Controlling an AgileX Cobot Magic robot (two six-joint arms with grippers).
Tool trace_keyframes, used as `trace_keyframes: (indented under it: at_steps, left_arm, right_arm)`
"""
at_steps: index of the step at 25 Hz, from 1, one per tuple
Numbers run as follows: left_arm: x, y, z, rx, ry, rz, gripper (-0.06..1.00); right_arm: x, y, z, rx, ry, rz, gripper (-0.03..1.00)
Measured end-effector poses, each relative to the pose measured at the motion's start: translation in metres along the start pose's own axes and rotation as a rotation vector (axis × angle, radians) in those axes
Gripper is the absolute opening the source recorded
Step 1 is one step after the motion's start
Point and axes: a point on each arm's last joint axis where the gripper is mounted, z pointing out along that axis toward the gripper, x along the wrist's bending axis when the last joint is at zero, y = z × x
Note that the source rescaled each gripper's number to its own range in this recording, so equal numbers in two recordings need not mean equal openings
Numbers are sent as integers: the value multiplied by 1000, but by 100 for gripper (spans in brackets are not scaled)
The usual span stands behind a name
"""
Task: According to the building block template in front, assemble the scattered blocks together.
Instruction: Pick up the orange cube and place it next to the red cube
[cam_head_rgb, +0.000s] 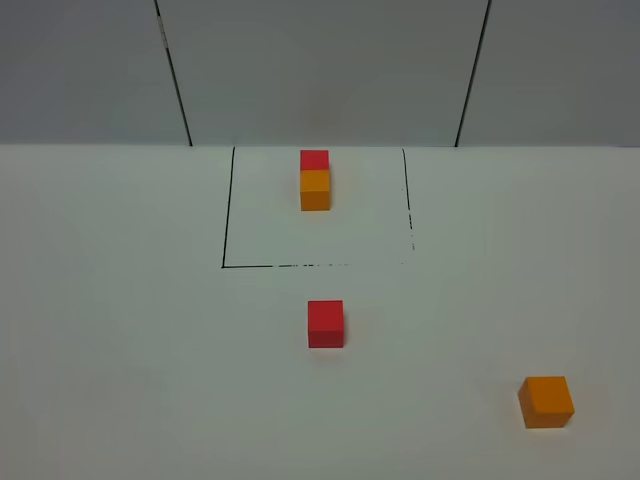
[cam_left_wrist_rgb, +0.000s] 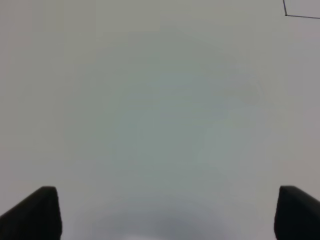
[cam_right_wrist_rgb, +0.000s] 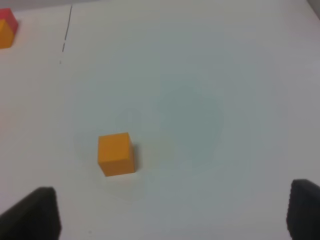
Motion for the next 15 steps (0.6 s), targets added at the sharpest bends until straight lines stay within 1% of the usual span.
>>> trace_keyframes:
  at_steps: [4, 6, 9, 11, 15]
  left_arm:
    - [0, -6, -5, -87, -18, 8, 75]
    - [-1, -8, -6, -108, -35, 5, 72]
    - [-5, -8, -2, -115, -73, 2, 67]
    - [-6, -8, -2, -118, -83, 8, 64]
    - [-6, -8, -2, -121, -87, 13, 63]
  right_arm:
    - [0, 0, 0, 0, 0, 0, 81]
    - [0, 0, 0, 0, 5, 3, 81]
    - [0, 0, 0, 0, 5, 3, 81]
    - [0, 0, 0, 0, 5, 3, 81]
    - [0, 0, 0, 0, 0, 0, 81]
